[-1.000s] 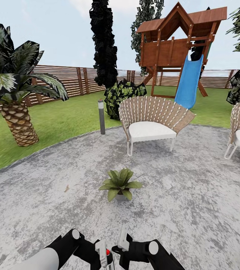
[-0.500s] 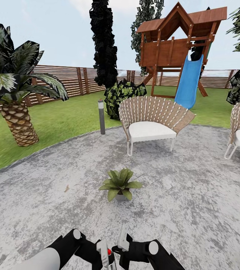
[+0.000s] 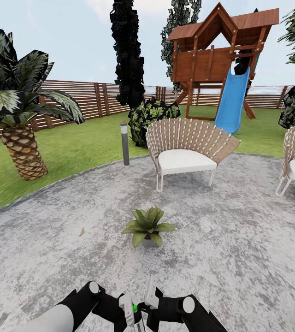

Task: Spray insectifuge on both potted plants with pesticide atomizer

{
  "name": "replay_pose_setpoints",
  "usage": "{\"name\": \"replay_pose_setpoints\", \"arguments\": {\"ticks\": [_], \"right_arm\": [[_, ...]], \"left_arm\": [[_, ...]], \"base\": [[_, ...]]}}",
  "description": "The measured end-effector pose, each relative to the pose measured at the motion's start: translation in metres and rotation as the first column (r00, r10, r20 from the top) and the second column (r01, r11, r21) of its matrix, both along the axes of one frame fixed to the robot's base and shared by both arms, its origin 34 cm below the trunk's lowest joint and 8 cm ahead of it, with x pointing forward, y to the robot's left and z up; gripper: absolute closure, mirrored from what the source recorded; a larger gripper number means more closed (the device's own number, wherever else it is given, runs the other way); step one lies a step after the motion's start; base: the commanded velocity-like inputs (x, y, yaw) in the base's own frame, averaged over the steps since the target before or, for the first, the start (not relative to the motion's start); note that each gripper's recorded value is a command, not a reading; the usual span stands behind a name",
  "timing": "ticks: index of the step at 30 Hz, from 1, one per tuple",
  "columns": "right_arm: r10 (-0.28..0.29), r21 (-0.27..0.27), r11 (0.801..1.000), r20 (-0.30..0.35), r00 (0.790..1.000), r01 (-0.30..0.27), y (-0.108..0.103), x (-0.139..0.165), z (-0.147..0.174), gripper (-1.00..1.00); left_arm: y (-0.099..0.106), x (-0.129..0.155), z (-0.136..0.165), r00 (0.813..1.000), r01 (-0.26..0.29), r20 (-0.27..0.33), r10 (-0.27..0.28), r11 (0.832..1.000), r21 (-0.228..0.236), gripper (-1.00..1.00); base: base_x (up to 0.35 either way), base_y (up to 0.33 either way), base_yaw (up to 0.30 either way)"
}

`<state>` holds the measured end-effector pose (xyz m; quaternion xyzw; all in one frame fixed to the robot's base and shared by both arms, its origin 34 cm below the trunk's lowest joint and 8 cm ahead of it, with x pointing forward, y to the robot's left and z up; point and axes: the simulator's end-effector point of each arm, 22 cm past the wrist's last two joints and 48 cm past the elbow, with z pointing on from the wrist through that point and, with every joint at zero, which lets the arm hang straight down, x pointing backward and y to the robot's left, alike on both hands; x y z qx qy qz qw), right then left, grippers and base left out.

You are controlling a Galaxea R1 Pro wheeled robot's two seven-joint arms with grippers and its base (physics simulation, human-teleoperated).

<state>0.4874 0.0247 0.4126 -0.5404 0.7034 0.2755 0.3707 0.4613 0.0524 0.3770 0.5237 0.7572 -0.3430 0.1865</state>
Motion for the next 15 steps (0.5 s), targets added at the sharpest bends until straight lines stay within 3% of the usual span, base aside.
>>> {"name": "replay_pose_setpoints", "arguments": {"ticks": [4, 10, 15], "right_arm": [[0.000, 0.000, 1.000, 0.000, 1.000, 0.000, 0.000, 0.000, 0.000, 1.00], [0.001, -0.001, 1.000, 0.000, 1.000, -0.001, 0.000, 0.000, 0.000, 1.00], [0.001, -0.003, 1.000, 0.001, 1.000, -0.001, -0.001, 0.000, -0.001, 1.00]], "left_arm": [[0.018, -0.002, -0.007, 1.000, 0.007, -0.001, -0.007, 0.999, 0.036, 1.00], [0.116, 0.004, -0.025, 0.999, -0.050, -0.001, 0.051, 0.985, 0.165, 1.00], [0.168, 0.008, -0.028, 0.996, -0.086, 0.007, 0.086, 0.970, 0.227, 1.00]], "base": [[0.000, 0.000, 0.000], [0.000, 0.000, 0.000], [0.000, 0.000, 0.000]]}}
